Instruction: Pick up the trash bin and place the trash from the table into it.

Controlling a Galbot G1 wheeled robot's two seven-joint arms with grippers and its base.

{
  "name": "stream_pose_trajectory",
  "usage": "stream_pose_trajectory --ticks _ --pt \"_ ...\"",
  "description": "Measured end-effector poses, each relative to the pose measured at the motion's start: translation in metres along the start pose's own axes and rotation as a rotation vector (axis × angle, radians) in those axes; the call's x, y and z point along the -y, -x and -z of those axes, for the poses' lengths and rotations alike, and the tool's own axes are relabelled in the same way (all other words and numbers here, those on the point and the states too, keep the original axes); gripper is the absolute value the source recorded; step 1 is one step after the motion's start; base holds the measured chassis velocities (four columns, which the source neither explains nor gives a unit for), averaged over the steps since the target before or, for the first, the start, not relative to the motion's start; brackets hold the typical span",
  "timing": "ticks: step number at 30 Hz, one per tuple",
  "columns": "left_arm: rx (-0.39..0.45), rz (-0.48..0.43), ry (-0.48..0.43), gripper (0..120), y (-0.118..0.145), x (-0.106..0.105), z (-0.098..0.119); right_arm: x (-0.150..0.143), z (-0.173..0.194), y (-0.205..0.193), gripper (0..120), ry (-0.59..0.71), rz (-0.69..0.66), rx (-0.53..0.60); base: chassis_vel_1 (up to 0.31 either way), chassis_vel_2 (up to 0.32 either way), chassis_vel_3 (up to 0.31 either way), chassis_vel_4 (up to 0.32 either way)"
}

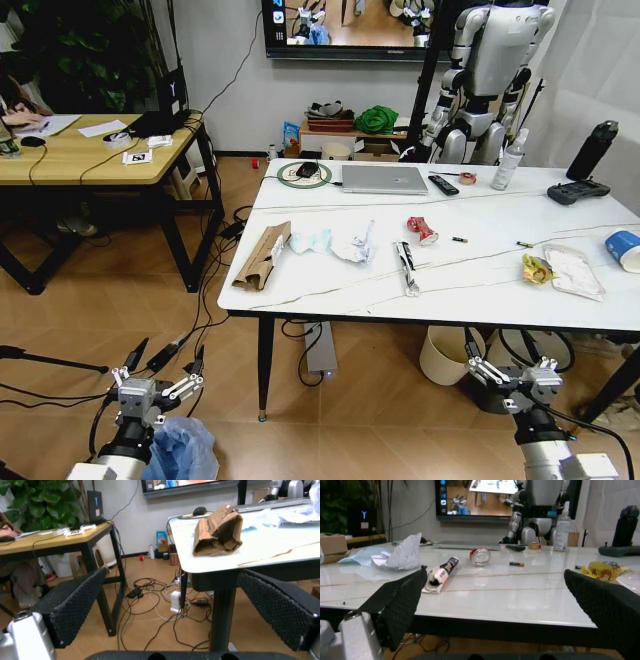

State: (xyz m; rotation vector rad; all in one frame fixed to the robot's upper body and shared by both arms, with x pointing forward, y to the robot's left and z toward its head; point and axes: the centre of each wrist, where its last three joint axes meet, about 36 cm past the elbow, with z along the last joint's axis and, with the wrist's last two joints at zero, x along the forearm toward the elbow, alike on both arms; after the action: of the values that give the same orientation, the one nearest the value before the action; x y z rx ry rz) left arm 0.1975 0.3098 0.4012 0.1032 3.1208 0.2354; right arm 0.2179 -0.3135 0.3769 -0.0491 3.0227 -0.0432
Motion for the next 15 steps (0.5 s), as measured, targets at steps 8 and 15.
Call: stream_pose_trajectory --ticks 8,15 --pt "0.003 -0.003 0.009 100 0.0 -0.0018 0.0008 -0.0004 0.0001 0.0007 100 0.001 0.0 0.003 0.0 0.0 0.0 0.0" --pt "0.003 -0.003 0.011 100 0.0004 -0.0003 0.0 -0.0001 -0.0003 0.002 100 0.001 0.001 0.005 0.0 0.0 0.0 0.0"
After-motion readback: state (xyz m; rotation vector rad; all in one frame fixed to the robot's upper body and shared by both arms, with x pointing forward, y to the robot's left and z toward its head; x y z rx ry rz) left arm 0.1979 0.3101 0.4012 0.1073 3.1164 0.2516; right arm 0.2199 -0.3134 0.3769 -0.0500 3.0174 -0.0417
